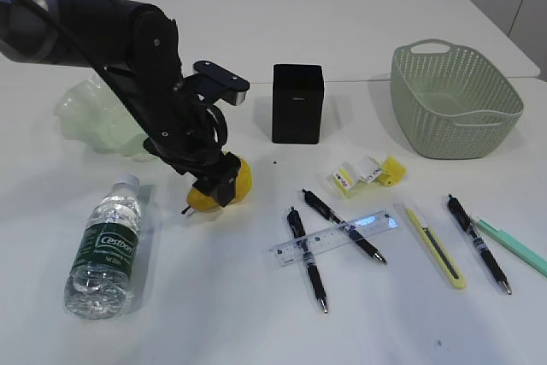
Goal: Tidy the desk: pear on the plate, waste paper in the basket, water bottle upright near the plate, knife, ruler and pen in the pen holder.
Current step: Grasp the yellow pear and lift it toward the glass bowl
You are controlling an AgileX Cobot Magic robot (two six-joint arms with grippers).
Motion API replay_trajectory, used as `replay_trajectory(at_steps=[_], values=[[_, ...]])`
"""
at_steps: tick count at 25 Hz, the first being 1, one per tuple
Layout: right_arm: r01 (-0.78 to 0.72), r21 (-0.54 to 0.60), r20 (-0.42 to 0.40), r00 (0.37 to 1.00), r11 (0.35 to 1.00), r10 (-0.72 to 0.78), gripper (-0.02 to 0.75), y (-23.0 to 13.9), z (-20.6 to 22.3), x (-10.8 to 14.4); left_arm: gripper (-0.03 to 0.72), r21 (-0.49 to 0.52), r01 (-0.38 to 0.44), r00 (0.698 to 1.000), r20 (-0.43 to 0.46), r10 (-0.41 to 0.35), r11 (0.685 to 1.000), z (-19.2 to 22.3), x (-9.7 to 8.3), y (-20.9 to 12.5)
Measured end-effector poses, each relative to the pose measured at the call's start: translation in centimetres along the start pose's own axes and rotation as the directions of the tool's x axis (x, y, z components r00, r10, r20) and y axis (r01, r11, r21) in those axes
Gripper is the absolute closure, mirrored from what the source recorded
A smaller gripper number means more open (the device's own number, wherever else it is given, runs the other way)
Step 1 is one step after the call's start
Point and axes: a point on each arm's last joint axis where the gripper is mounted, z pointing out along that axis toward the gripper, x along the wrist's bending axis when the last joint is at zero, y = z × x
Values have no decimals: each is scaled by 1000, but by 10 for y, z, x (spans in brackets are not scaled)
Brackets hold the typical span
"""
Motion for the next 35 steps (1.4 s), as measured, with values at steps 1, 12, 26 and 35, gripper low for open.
replay_trajectory(at_steps=[1, 12, 26, 35], values=[[0, 0, 0, 1000, 1000, 0, 415, 0, 0, 0, 10, -1, -2, 1000, 0, 2, 1000, 0, 0, 0], [0, 1, 0, 1000, 1000, 0, 416, 0, 0, 0, 6, -49, -2, 1000, -7, 1, 999, 3, 1, 4], [0, -1, 0, 1000, 1000, 0, 416, 0, 0, 0, 11, 14, 0, 1000, 3, 0, 1000, 40, 1, -3], [1, -1, 1, 1000, 1000, -1, 416, 0, 0, 0, 134, 15, -2, 1000, 0, 2, 1000, 41, 2, -3]])
